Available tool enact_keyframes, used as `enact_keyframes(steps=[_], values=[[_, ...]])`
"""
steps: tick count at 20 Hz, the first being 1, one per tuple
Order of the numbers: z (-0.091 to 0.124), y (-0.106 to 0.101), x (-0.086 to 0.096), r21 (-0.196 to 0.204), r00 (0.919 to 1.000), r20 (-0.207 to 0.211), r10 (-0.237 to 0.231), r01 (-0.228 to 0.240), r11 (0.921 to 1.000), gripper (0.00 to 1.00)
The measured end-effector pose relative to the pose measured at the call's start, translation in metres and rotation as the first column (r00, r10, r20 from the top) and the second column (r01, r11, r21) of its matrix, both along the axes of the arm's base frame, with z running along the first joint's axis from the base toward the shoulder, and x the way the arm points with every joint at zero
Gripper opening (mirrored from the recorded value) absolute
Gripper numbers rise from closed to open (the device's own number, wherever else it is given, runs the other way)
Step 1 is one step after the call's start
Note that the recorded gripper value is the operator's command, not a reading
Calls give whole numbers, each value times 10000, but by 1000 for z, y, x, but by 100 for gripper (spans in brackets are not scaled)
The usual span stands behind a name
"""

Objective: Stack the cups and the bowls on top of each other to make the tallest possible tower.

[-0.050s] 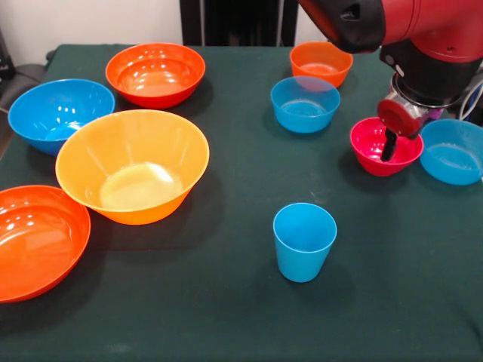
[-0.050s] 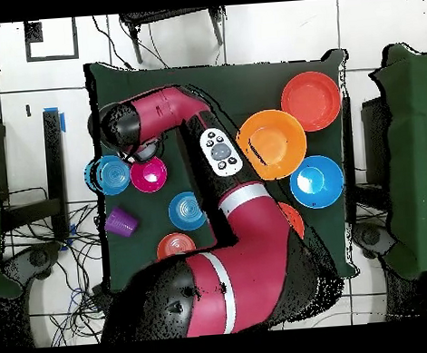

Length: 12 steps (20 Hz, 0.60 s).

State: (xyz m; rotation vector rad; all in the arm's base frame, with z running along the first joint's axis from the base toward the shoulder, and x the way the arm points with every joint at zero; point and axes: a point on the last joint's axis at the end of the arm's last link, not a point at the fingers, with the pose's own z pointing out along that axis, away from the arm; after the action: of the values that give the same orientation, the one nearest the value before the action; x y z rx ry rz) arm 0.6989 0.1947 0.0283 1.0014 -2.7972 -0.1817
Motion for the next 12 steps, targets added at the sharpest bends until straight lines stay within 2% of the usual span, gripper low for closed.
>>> enact_keyframes(steps=[7,12], values=[[-3,0,-1,-130,9999,114,123,-122,9998,100],[-16,6,-5,-251,9994,72,329,-327,9992,100]])
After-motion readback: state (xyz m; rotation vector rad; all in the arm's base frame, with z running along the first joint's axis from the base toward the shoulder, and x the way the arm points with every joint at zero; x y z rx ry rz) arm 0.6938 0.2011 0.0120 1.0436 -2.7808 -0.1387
